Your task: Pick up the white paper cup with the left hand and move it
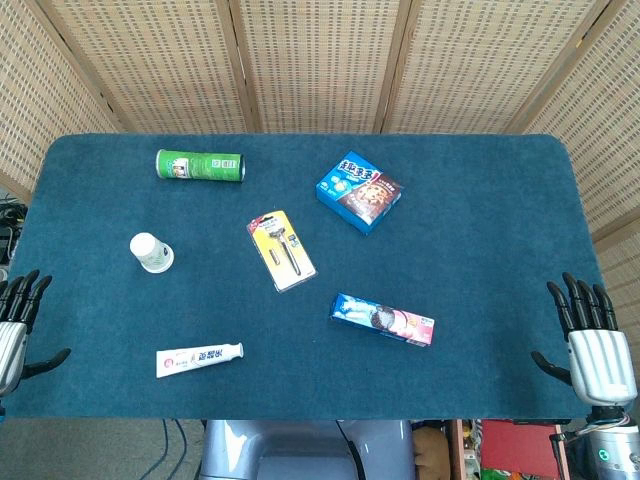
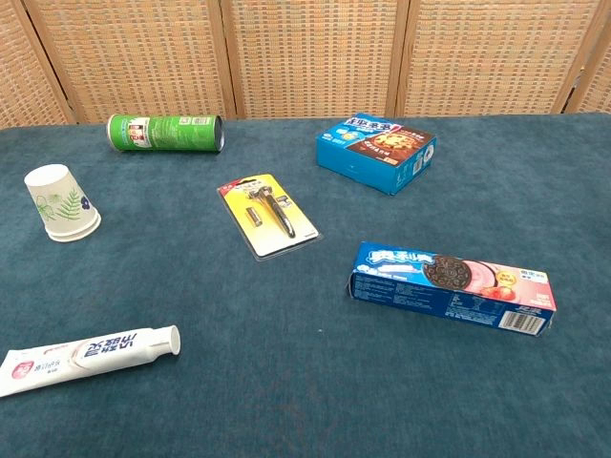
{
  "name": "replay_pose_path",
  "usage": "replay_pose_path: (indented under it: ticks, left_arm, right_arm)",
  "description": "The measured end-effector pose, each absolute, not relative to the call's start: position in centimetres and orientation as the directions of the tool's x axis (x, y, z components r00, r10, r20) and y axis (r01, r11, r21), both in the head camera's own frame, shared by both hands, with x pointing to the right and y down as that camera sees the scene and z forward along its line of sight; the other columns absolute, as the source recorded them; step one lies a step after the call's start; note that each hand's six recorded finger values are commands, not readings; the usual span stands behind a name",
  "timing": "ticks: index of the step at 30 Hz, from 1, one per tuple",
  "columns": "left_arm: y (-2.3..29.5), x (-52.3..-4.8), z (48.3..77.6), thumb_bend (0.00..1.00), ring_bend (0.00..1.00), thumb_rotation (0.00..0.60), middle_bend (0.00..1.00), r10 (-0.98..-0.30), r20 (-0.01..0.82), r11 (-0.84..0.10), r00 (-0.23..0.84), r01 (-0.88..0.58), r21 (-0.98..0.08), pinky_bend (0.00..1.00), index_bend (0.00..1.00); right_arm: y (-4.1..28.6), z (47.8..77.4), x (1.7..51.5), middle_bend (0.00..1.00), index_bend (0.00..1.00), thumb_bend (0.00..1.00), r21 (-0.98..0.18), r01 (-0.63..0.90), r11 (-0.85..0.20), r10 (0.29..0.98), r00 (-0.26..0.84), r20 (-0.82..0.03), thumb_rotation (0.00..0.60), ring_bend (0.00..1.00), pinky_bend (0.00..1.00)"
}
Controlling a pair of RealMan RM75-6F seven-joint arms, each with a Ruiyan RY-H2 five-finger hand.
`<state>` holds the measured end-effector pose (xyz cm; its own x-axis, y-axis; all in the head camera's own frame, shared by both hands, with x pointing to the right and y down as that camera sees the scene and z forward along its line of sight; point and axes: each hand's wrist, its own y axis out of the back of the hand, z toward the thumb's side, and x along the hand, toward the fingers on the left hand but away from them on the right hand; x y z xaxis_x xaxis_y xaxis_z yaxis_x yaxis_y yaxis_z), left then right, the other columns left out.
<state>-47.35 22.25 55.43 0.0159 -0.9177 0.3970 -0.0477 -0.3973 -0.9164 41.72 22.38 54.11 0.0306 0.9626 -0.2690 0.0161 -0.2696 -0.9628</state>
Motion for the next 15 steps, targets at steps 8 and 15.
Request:
replay_pose_path:
  ticks: [8,15]
  left_arm:
    - [22.11,-47.27,55.53,0.08,0.00,0.600,0.00,-0.921,0.389,-0.389,0.016,-0.039,-0.920,0.00,0.00]
    - [21.62,-47.13,55.97,0.09,0.00,0.600,0.00,-0.916,0.401,-0.401,0.017,-0.061,-0.914,0.00,0.00]
  right_arm:
    - [22.46,54.02,41.89,0.00,0.00,0.00,-0.964,0.013,-0.266,0.964,0.023,-0.266,0.600,0.00,0.00]
    - [22.44,53.88,42.10,0.00,0.00,0.00,-0.965,0.014,-0.262,0.965,0.015,-0.262,0.600,0.00,0.00]
